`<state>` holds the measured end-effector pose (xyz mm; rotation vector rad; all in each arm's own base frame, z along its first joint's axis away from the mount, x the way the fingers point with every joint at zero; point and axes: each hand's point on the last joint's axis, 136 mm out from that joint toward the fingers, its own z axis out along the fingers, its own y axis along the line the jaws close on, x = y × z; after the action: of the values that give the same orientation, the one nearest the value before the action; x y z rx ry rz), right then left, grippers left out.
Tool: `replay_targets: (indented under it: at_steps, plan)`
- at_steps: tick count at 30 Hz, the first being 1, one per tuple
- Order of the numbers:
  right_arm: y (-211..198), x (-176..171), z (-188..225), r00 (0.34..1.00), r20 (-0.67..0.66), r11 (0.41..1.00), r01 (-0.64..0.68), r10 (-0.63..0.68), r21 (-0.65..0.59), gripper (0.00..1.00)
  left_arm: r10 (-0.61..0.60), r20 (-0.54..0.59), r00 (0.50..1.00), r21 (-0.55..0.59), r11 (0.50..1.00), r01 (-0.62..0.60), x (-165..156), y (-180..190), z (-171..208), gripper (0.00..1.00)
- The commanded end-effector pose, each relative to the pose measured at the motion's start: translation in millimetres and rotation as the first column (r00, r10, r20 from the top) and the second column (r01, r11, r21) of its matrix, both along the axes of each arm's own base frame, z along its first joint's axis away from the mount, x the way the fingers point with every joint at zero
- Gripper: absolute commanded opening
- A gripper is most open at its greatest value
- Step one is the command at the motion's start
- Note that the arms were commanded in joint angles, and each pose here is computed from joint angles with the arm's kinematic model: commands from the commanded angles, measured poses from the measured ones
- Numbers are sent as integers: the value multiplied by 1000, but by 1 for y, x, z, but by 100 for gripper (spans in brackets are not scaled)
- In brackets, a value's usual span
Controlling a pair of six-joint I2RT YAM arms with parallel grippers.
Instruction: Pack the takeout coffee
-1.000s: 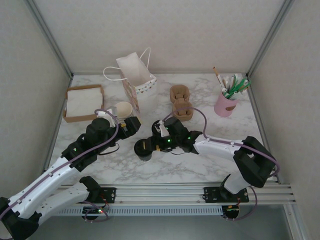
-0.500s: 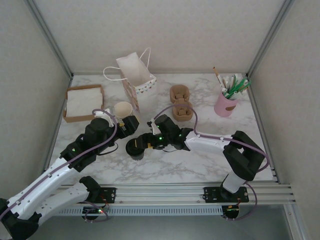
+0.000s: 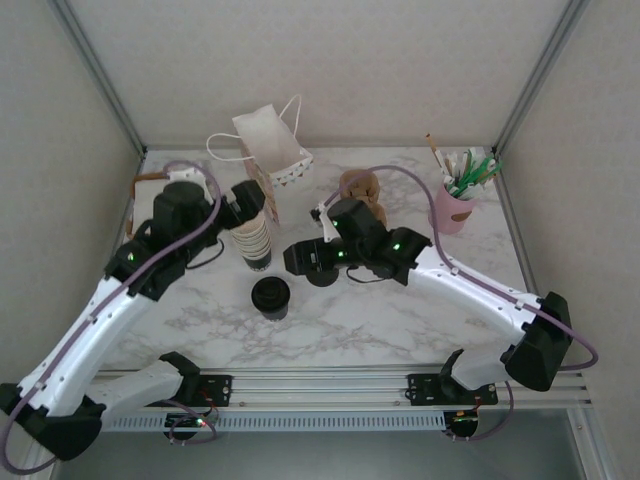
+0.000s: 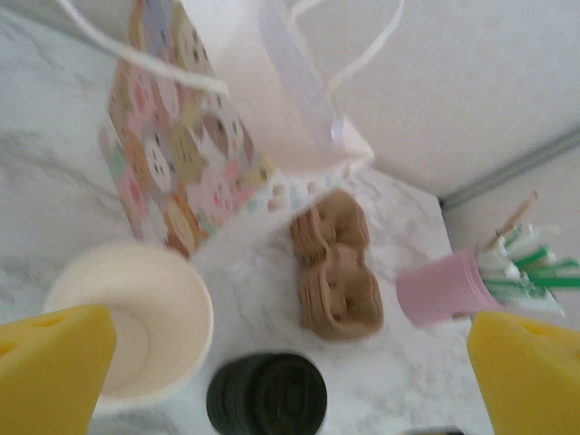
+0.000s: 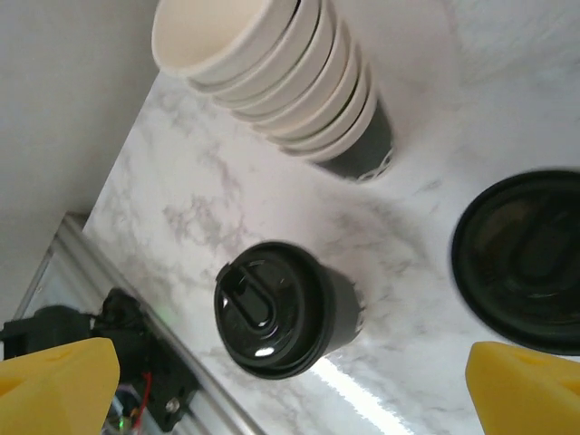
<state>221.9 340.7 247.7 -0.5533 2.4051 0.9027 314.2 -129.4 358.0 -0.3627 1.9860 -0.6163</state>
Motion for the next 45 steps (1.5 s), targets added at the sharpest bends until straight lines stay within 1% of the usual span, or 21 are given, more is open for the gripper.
replay_targets:
  at_steps: [1, 3, 5, 8, 12, 13, 17, 20, 26, 29, 37, 45]
  plan:
    - [-37, 17, -4, 994, 66, 974, 99, -88, -203, 99, -10, -40, 999, 87, 996, 14, 21, 6, 3, 100]
    - [-50, 25, 1, 984, 95, 955, 169, -150, -242, 99, 10, -58, 998, 109, 994, -4, 38, 11, 7, 100]
    - [-60, 26, 2, 978, 114, 945, 199, -175, -261, 99, 30, -75, 997, 145, 989, -19, 53, 15, 12, 98]
    - [-77, 27, -2, 965, 128, 929, 256, -229, -268, 99, 79, -111, 991, 218, 974, -53, 80, 23, 13, 93]
    - [-101, 22, -6, 955, 127, 917, 293, -268, -271, 99, 143, -157, 977, 308, 947, -89, 118, 32, 12, 82]
    - [-107, 21, -8, 952, 127, 913, 302, -277, -274, 99, 159, -164, 973, 329, 939, -98, 128, 34, 11, 81]
    - [-125, 14, -11, 945, 123, 907, 327, -305, -266, 99, 179, -222, 958, 353, 931, -92, 163, 35, -2, 75]
    - [-136, 10, -15, 937, 120, 900, 349, -328, -263, 99, 194, -249, 949, 358, 929, -96, 180, 33, -10, 71]
    - [-155, 2, -22, 924, 114, 888, 383, -366, -255, 99, 221, -310, 925, 344, 933, -107, 195, 29, -43, 67]
    - [-160, -2, -24, 921, 105, 889, 390, -375, -242, 99, 226, -323, 919, 336, 935, -111, 201, 29, -52, 65]
    - [-171, -8, -27, 912, 99, 881, 411, -399, -235, 99, 225, -344, 912, 302, 946, -120, 214, 31, -67, 51]
    - [-175, -9, -28, 908, 97, 878, 420, -408, -230, 99, 218, -364, 906, 278, 953, -118, 221, 33, -79, 32]
